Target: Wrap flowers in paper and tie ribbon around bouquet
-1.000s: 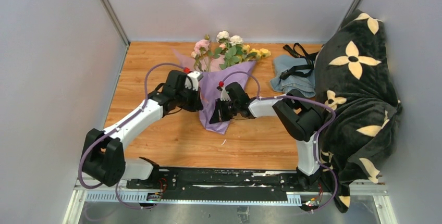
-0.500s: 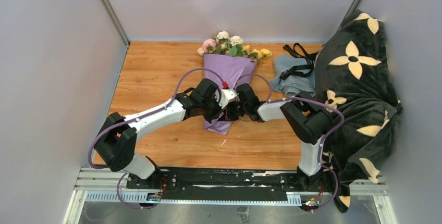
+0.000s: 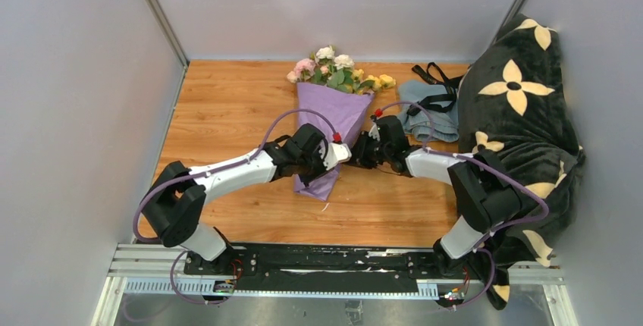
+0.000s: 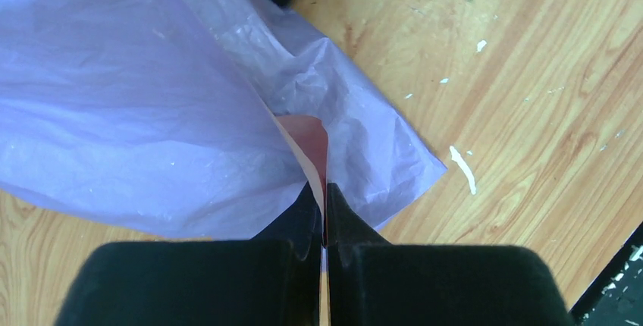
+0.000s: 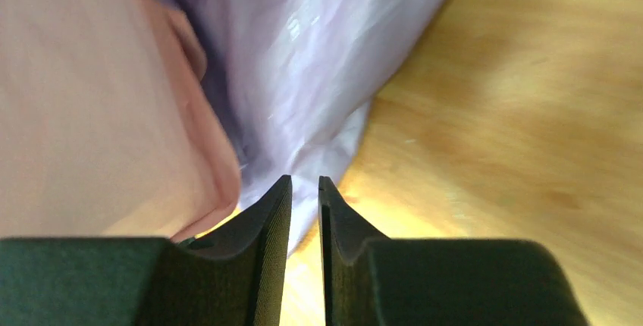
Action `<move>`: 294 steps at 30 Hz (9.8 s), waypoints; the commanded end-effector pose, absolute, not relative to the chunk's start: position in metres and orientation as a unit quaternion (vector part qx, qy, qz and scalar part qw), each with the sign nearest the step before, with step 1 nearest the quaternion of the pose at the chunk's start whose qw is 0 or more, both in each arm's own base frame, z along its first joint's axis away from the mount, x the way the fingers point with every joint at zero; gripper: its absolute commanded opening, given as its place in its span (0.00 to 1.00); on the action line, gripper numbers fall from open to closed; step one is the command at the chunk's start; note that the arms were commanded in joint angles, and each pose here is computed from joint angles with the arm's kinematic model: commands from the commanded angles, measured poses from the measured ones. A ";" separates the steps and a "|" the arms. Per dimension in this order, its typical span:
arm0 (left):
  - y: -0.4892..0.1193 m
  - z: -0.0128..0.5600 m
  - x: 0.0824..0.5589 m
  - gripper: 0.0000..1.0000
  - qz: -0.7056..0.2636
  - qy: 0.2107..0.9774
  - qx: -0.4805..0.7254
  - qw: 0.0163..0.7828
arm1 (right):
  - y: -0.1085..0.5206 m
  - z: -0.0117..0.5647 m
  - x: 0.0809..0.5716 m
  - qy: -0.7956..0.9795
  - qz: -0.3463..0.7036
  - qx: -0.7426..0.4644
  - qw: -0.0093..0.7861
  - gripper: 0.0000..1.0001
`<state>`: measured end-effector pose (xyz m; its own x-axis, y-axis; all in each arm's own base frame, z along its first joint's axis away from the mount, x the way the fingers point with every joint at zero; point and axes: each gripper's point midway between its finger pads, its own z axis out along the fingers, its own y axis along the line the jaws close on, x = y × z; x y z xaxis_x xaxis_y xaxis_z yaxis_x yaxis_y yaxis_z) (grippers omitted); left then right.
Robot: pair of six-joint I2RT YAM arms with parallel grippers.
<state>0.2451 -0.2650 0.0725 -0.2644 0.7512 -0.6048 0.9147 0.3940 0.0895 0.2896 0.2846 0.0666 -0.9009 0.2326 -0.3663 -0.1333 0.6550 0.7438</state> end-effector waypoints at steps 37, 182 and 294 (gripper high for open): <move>-0.281 0.022 0.200 0.00 -0.067 0.707 0.680 0.180 | 0.254 0.106 0.308 0.840 0.499 0.055 0.207 0.68; -0.305 -0.018 0.206 0.34 -0.021 0.672 0.715 0.190 | 0.044 0.182 0.438 0.926 0.023 -0.007 0.377 0.36; -0.296 -0.041 0.203 0.36 0.002 0.684 0.719 0.124 | 0.132 0.564 0.196 0.535 0.303 -0.199 0.763 0.00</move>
